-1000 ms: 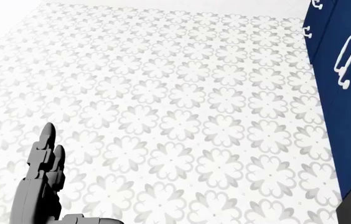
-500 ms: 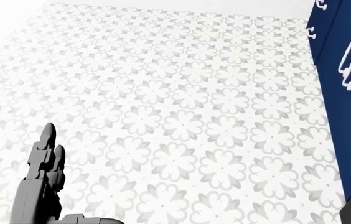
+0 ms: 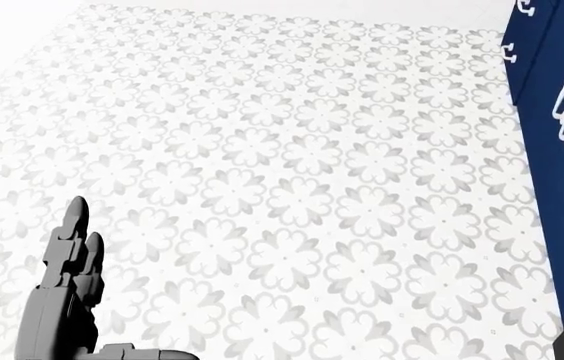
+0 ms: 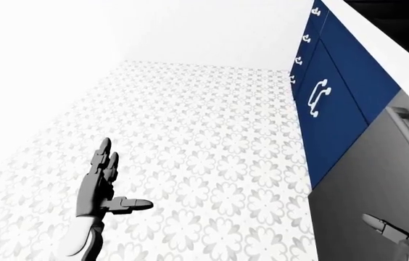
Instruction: Close the dishwasher door
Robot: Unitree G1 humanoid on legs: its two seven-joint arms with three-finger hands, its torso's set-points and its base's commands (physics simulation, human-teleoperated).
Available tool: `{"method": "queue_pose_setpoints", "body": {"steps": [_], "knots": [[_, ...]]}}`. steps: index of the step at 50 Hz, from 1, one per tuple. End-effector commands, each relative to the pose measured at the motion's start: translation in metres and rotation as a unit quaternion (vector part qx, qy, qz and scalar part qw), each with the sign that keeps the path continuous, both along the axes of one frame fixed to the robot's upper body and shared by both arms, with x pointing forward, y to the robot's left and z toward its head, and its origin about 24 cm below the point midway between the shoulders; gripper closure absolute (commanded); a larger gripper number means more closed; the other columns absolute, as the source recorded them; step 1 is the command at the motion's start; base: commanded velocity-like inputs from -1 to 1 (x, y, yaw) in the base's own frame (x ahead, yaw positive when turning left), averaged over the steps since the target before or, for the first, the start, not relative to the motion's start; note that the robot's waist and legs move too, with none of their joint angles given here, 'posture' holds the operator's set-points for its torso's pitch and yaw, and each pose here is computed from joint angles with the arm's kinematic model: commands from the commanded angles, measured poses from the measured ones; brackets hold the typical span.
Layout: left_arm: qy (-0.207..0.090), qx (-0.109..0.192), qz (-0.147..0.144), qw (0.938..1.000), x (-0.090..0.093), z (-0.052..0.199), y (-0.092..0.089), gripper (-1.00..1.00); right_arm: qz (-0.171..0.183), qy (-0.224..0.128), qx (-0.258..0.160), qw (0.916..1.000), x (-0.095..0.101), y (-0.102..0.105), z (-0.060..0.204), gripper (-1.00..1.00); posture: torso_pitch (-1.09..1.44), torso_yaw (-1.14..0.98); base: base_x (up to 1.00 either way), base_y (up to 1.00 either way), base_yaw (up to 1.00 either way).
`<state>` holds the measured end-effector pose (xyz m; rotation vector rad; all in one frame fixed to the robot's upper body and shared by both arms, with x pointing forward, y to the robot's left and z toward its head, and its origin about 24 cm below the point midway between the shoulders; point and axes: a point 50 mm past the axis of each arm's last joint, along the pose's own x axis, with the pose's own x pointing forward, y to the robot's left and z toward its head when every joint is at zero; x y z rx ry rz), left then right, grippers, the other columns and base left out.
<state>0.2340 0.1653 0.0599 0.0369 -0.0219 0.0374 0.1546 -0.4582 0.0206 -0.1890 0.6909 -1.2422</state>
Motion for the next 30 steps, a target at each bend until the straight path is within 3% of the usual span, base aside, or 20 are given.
{"method": "queue_pose_setpoints", "body": {"steps": [1, 30], "knots": [[-0.043, 0.003, -0.001, 0.9991, 0.0018, 0.0161, 0.0002, -1.00, -0.014, -0.056, -0.120, 0.9911, 0.0089, -0.0210, 0.0537, -1.00, 0.00, 0.00, 0.00, 0.00, 0.00], [-0.043, 0.004, 0.000, 0.9991, 0.0021, 0.0157, 0.0005, -1.00, -0.033, -0.060, -0.118, 0.9906, 0.0014, -0.0253, 0.0601, -1.00, 0.00, 0.00, 0.00, 0.00, 0.00]]}}
